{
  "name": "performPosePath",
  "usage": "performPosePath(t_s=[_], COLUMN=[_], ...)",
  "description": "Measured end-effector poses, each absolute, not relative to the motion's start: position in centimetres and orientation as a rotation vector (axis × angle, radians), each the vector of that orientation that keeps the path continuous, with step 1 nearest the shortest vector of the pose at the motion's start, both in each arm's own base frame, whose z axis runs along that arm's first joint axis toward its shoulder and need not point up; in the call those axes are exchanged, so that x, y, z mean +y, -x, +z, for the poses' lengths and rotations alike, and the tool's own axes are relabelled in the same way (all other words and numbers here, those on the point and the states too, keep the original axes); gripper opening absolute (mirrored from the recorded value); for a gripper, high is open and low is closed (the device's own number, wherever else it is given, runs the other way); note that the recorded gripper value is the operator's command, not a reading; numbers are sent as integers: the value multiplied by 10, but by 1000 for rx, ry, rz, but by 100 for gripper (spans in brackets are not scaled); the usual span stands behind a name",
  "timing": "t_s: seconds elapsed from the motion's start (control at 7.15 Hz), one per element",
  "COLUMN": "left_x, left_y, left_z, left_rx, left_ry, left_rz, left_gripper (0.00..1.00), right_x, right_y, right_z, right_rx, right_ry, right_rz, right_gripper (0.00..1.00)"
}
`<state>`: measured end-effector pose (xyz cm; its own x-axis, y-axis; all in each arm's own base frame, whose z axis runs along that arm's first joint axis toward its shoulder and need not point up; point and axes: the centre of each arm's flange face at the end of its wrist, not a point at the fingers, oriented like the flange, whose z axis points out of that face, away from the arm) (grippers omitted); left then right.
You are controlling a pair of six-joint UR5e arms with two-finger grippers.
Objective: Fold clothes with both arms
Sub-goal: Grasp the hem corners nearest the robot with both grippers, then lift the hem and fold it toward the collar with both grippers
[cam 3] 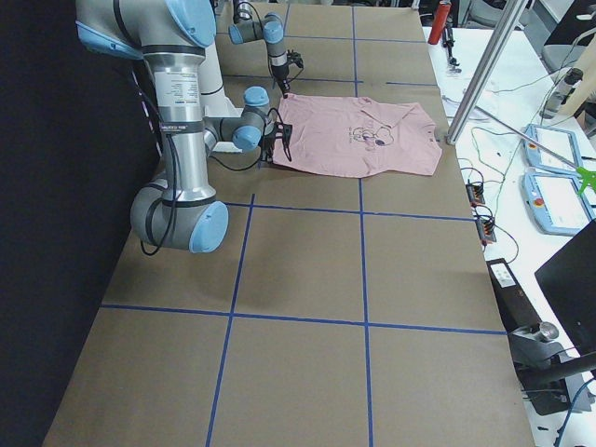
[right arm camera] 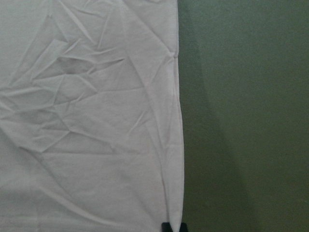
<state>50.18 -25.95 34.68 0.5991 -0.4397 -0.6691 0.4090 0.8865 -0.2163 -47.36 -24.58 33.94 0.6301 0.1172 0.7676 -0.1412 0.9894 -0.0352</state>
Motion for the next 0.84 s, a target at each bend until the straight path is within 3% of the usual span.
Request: performPosePath(t_s=[0.56,0.84], left_x=[-246,-207], left_y=[-474,-467], left_z=[304,278], left_rx=[844,849], left_ry=[62,98], left_rz=[-466,-397], left_gripper=[0,0], right_x=[-236,-217], right_y=[448,422], right_z=[334,327], right_rx=[-901,-926], right_ry=[19,112], right_rz=[125,73], right_gripper=[0,0])
